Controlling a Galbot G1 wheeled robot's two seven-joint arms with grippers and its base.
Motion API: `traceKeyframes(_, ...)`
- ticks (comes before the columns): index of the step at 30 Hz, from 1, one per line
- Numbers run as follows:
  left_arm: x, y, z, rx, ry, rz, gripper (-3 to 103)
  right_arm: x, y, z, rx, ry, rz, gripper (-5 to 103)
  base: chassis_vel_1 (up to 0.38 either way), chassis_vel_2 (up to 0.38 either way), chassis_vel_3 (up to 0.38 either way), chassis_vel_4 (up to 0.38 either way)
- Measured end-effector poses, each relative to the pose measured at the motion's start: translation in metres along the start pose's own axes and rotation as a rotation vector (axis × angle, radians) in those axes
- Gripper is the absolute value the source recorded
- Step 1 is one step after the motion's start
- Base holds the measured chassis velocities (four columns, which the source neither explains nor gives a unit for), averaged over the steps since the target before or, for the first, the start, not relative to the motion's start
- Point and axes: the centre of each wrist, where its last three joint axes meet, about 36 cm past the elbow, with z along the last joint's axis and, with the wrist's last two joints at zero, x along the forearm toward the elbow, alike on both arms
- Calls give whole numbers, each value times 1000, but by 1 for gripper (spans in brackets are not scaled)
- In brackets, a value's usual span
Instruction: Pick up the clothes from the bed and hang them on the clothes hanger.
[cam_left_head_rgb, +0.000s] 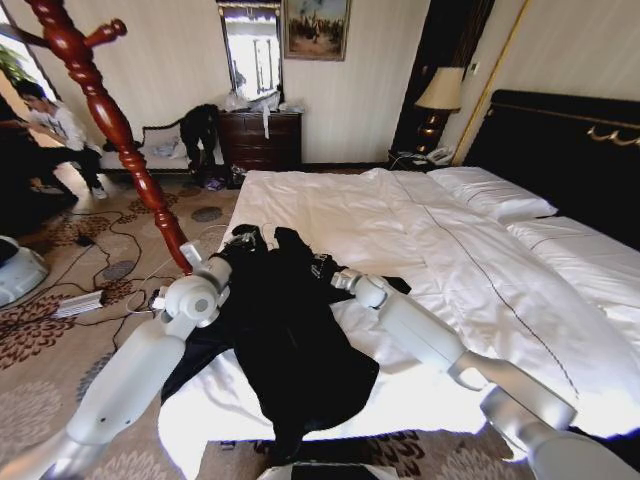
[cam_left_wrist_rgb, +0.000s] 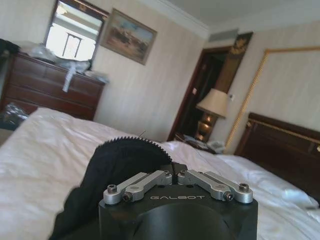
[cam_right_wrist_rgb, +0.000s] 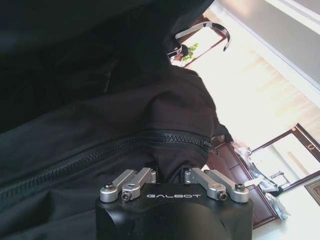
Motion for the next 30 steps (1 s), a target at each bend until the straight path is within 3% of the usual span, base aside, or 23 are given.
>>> traceKeyframes(10,21,-30,38,-73,117,107,0,-11,-33,-24,-67,-38,61,19,0,0,0,0)
traceKeyframes(16,23,-30,47,-87,150,102,0,-9,-46,-31,-84,-56,84,19,0,0,0,0)
traceKeyframes(25,26,-19,45,-178,142,16,-1,-8,-61,-40,-100,-76,115,19,0,0,0,0)
traceKeyframes(29,48,-25,22,-263,110,22,15,-5,-64,-38,-114,-70,127,19,0,0,0,0)
traceKeyframes(30,48,-25,22,-263,110,22,15,-5,-64,-38,-114,-70,127,19,0,0,0,0)
